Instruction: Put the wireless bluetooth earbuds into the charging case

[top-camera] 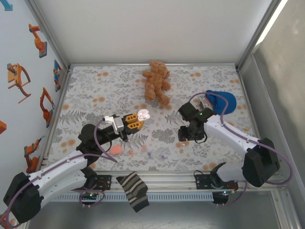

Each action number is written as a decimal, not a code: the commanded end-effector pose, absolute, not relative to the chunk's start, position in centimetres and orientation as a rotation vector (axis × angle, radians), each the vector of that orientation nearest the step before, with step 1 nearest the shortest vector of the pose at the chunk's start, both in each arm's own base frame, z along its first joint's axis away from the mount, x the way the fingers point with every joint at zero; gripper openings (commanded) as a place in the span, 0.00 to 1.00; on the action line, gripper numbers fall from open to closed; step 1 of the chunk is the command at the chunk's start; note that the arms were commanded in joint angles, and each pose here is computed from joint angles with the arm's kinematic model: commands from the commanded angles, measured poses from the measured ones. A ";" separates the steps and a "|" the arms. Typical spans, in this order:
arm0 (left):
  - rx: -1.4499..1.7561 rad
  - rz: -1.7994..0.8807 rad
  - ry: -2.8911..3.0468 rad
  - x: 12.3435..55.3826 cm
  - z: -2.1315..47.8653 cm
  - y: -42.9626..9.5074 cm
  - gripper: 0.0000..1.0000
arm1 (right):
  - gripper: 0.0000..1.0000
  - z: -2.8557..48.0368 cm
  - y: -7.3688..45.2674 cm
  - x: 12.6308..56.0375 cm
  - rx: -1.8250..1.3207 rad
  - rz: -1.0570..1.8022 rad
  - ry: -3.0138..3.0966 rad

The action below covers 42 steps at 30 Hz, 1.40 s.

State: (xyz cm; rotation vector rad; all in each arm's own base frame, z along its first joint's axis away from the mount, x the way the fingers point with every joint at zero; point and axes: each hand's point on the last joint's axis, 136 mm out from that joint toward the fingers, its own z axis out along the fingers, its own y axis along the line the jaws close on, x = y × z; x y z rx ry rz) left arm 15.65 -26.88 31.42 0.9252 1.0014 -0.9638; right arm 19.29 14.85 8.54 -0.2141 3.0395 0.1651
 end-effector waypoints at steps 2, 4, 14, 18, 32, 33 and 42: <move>0.927 -0.963 0.967 15.1 31.9 -26.6 0.05 | 0.54 7.0 15.4 19.3 -0.189 0.196 3.087; 0.927 -0.968 0.963 14.9 32.0 -26.6 0.05 | 0.52 6.2 15.6 19.3 -0.199 0.195 3.109; 0.929 -0.965 0.966 14.8 31.9 -26.5 0.05 | 0.45 3.5 14.9 18.5 -0.201 0.160 3.193; 0.930 -0.967 0.968 14.9 31.9 -26.5 0.05 | 0.44 2.8 14.6 18.3 -0.192 0.165 3.211; 0.936 -0.966 0.981 15.0 31.6 -26.7 0.06 | 0.40 2.2 15.2 18.6 -0.213 0.181 3.224; 0.936 -0.965 0.980 15.1 31.7 -26.7 0.05 | 0.40 2.1 15.2 18.6 -0.214 0.180 3.225; 0.936 -0.964 0.984 15.2 31.6 -26.8 0.05 | 0.35 1.4 15.3 18.8 -0.215 0.171 3.237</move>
